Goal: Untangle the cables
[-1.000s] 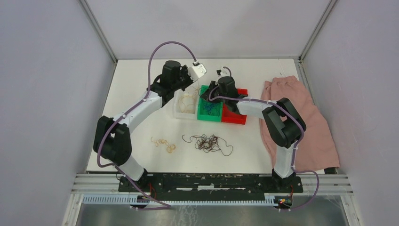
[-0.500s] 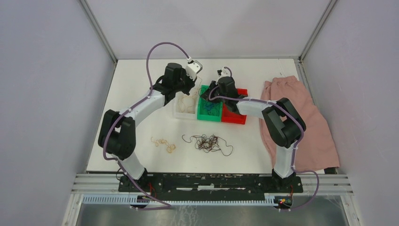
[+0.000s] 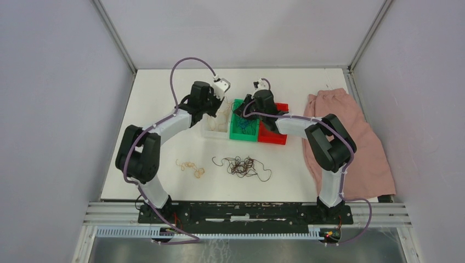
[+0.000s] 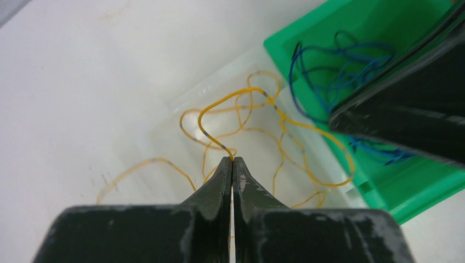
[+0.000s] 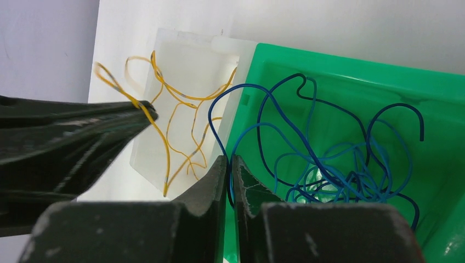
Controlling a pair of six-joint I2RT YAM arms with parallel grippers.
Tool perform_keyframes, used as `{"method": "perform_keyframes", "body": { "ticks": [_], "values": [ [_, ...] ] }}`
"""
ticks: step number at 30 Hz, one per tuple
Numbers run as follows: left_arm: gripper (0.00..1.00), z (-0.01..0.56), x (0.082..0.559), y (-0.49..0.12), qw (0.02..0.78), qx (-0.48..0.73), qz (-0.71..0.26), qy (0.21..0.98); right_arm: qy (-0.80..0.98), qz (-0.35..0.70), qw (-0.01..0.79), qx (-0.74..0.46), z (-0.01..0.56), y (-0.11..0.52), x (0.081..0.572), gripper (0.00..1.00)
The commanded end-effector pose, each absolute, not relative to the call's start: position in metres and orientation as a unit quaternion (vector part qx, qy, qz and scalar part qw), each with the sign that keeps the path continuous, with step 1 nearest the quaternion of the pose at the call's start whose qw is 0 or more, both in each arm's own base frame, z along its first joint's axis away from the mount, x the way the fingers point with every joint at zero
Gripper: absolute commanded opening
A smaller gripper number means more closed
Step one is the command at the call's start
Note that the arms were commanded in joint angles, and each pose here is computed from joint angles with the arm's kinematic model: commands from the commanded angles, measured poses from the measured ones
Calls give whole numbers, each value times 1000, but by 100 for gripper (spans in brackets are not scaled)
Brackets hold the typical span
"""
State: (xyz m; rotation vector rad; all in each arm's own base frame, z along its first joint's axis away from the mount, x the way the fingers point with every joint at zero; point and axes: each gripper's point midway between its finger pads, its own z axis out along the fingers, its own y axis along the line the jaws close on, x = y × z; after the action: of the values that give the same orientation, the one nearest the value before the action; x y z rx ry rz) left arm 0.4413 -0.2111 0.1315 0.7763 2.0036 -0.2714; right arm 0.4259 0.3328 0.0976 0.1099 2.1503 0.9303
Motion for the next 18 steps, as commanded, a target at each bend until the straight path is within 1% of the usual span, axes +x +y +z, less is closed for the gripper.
{"method": "perform_keyframes", "body": {
  "ticks": [1, 7, 14, 15, 16, 17, 18],
  "values": [
    [3, 104, 449, -189, 474, 371, -21, 798, 835, 370, 404, 47, 110, 333, 429, 12],
    [3, 84, 450, -197, 459, 400, -17, 793, 833, 375, 404, 47, 113, 336, 431, 11],
    [3, 62, 451, -201, 440, 437, 23, 784, 832, 375, 405, 47, 115, 334, 430, 11],
    [6, 62, 450, -200, 435, 440, 24, 785, 833, 375, 405, 48, 115, 334, 430, 11],
    [15, 66, 449, -201, 431, 442, 18, 786, 833, 375, 405, 46, 115, 334, 430, 11],
    [36, 70, 446, -202, 428, 443, 9, 788, 832, 375, 406, 46, 116, 334, 430, 11],
    [61, 78, 444, -202, 427, 443, -2, 788, 832, 374, 406, 46, 116, 333, 430, 11]
  ]
}}
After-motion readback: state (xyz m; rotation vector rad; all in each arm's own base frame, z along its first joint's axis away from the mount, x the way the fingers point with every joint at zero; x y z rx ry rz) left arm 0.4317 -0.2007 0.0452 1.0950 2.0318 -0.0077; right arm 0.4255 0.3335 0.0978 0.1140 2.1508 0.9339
